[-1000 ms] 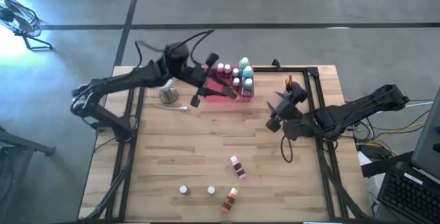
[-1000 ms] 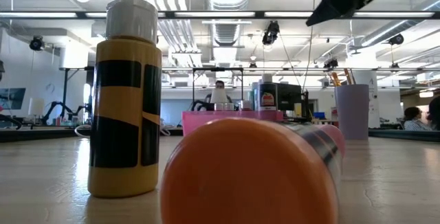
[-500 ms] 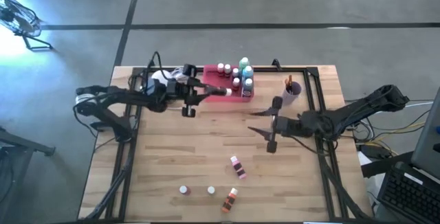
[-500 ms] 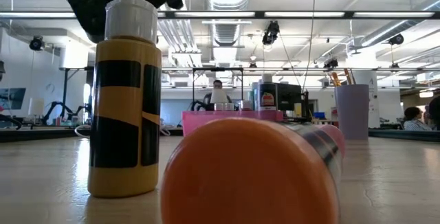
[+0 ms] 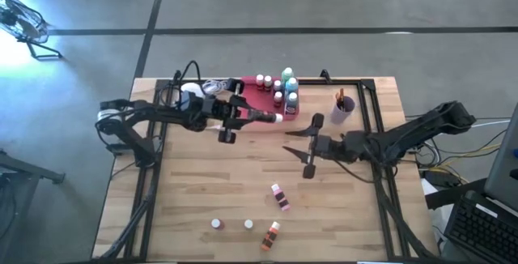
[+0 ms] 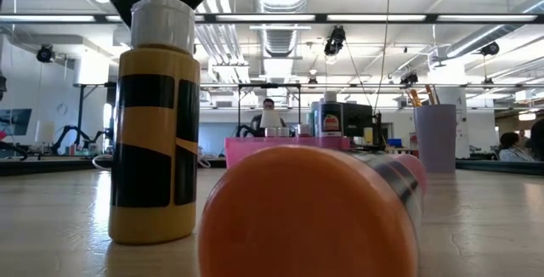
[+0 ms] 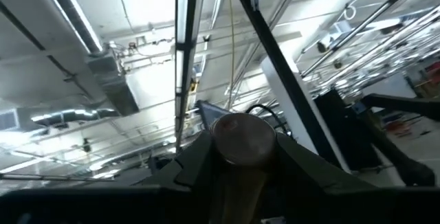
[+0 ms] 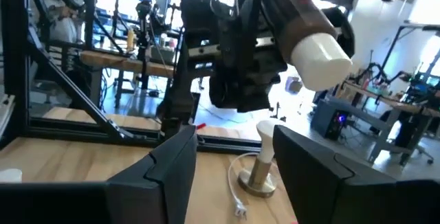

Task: Pick & Place Paint Supplies
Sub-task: Put the dark brown black paint bottle into the pink bin

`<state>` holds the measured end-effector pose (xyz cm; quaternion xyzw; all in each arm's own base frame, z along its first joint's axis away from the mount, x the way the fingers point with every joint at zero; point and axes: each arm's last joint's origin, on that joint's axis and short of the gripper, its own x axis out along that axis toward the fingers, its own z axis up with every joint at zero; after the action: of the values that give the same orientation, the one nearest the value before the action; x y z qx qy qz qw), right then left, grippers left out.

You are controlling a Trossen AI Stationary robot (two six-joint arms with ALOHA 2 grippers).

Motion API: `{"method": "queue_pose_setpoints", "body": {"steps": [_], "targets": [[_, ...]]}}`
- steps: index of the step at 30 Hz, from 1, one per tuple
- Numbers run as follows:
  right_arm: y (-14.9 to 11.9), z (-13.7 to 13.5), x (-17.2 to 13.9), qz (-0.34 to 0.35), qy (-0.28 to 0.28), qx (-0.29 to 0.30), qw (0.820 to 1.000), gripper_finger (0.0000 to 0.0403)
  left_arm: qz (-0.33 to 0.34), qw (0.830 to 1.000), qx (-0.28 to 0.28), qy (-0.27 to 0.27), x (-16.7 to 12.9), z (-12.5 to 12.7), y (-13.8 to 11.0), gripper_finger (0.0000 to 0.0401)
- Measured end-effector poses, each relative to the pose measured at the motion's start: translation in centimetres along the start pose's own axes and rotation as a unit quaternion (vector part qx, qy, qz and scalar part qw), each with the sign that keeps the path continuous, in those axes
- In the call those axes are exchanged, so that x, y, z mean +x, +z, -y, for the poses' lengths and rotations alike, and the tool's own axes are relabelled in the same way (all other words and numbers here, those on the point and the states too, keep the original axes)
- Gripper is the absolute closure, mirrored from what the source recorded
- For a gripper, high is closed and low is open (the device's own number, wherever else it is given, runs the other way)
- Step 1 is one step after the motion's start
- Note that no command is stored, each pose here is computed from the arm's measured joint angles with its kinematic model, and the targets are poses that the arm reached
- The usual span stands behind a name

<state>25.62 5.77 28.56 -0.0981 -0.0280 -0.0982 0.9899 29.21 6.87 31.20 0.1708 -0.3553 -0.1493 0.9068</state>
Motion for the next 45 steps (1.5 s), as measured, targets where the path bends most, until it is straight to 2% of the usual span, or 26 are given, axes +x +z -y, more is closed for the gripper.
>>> {"method": "queue_pose_setpoints", "body": {"steps": [8,12,16,18,21,27,29,31,35,38,40,43,45], "targets": [[0.0,-0.1,0.4,-0.045,-0.005,0.025,0.999,0.0219,0.000,0.997,-0.062,-0.051,0.1,0.3,0.2,0.0275],[0.6,0.2,0.6,-0.096,-0.050,0.023,0.994,0.0210,-0.010,0.994,-0.065,-0.090,0.2,0.4,0.2,0.0275],[0.5,0.5,0.5,-0.173,-0.096,0.035,0.980,0.0201,-0.031,0.992,-0.048,-0.108,0.3,0.5,-0.3,0.0275],[0.4,0.6,0.3,-0.209,-0.102,0.054,0.971,0.0197,-0.038,0.992,-0.019,-0.115,0.3,0.5,-0.4,0.0275],[-0.1,0.7,-0.4,-0.265,-0.115,0.081,0.954,0.0192,-0.043,0.989,0.061,-0.129,0.3,0.6,-0.5,0.0275],[-1.8,0.7,-2.2,-0.335,-0.152,0.141,0.919,0.0197,-0.067,0.963,0.221,-0.138,0.6,1.5,-1.6,0.0275],[-2.0,0.6,-2.8,-0.332,-0.154,0.158,0.917,0.0201,-0.089,0.949,0.274,-0.131,0.8,2.1,-2.1,0.0275],[-1.7,0.6,-3.3,-0.318,-0.159,0.170,0.919,0.0207,-0.130,0.926,0.330,-0.126,1.1,2.8,-2.9,0.0275],[0.0,0.8,-4.4,-0.257,-0.177,0.185,0.932,0.0216,-0.226,0.854,0.450,-0.128,1.9,3.9,-3.9,0.0275],[1.4,0.8,-4.8,-0.197,-0.169,0.197,0.945,0.0222,-0.277,0.808,0.500,-0.145,2.5,4.6,-4.3,0.0275],[2.0,0.8,-4.9,-0.166,-0.138,0.212,0.953,0.0224,-0.292,0.789,0.519,-0.153,2.8,4.8,-4.3,0.0275],[2.5,0.5,-4.8,-0.128,-0.058,0.244,0.960,0.0223,-0.298,0.760,0.556,-0.154,3.3,4.9,-4.1,0.0275],[2.8,0.2,-4.7,-0.110,-0.021,0.260,0.959,0.0219,-0.310,0.730,0.589,-0.155,3.4,5.1,-4.1,0.0275]]}}
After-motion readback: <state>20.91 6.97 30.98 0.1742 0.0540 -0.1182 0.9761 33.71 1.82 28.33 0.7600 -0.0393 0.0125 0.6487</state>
